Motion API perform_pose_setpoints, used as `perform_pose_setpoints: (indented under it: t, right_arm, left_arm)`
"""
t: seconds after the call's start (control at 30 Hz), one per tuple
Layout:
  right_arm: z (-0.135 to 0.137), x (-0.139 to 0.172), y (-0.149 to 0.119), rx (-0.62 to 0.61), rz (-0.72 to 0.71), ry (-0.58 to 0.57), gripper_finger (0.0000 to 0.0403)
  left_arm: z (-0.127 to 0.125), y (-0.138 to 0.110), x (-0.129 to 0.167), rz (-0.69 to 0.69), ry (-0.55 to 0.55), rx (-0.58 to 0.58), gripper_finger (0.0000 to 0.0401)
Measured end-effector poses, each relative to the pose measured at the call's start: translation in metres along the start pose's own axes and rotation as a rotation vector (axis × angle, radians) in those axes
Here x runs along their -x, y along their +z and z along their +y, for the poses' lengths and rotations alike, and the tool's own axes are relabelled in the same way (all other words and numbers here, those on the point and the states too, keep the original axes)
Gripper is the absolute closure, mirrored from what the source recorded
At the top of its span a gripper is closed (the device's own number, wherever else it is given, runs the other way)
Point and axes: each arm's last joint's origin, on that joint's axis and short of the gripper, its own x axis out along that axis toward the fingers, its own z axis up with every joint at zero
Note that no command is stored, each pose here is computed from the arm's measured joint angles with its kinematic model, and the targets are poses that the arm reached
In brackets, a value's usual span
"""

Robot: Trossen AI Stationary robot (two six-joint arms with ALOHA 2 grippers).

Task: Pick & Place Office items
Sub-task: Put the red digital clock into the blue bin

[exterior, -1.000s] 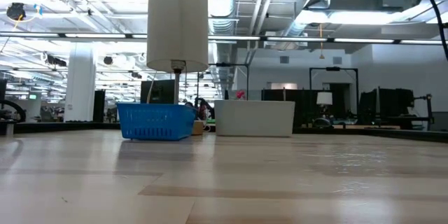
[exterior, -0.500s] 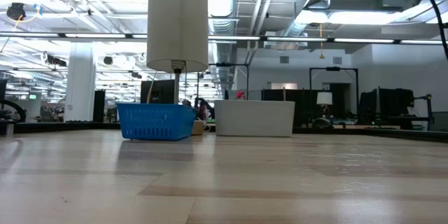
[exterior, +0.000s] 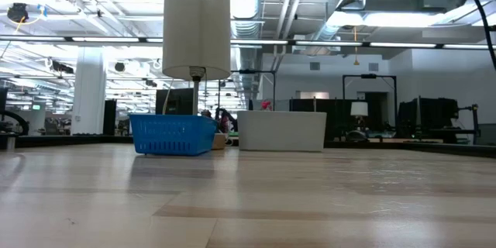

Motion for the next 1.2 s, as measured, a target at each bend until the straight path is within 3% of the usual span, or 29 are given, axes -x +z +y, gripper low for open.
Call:
perform_pose_setpoints:
  t: [0.27, 0.47, 0.77, 1.07, 1.2]
  right_arm:
    - [-0.003, 0.006, 0.001, -0.023, 0.023, -0.036, 0.0183]
    - [0.006, 0.025, -0.002, -0.067, 0.149, -0.069, 0.0182]
    - [0.036, 0.024, -0.041, -0.119, 0.41, -0.172, 0.0182]
    - [0.066, 0.015, -0.064, -0.094, 0.349, -0.392, 0.0182]
    - [0.077, 0.014, -0.071, -0.104, 0.331, -0.452, 0.0182]
  left_arm:
    - [-0.001, -0.011, 0.006, 0.094, -0.012, 0.025, 0.0331]
    - [-0.004, -0.025, 0.01, 0.212, -0.024, 0.069, 0.033]
    - [-0.006, -0.048, 0.017, 0.393, -0.02, 0.275, 0.0332]
    - [-0.011, -0.08, 0.0, 0.405, -0.025, 0.509, 0.0334]
    - [-0.007, -0.098, -0.011, 0.365, 0.036, 0.595, 0.0335]
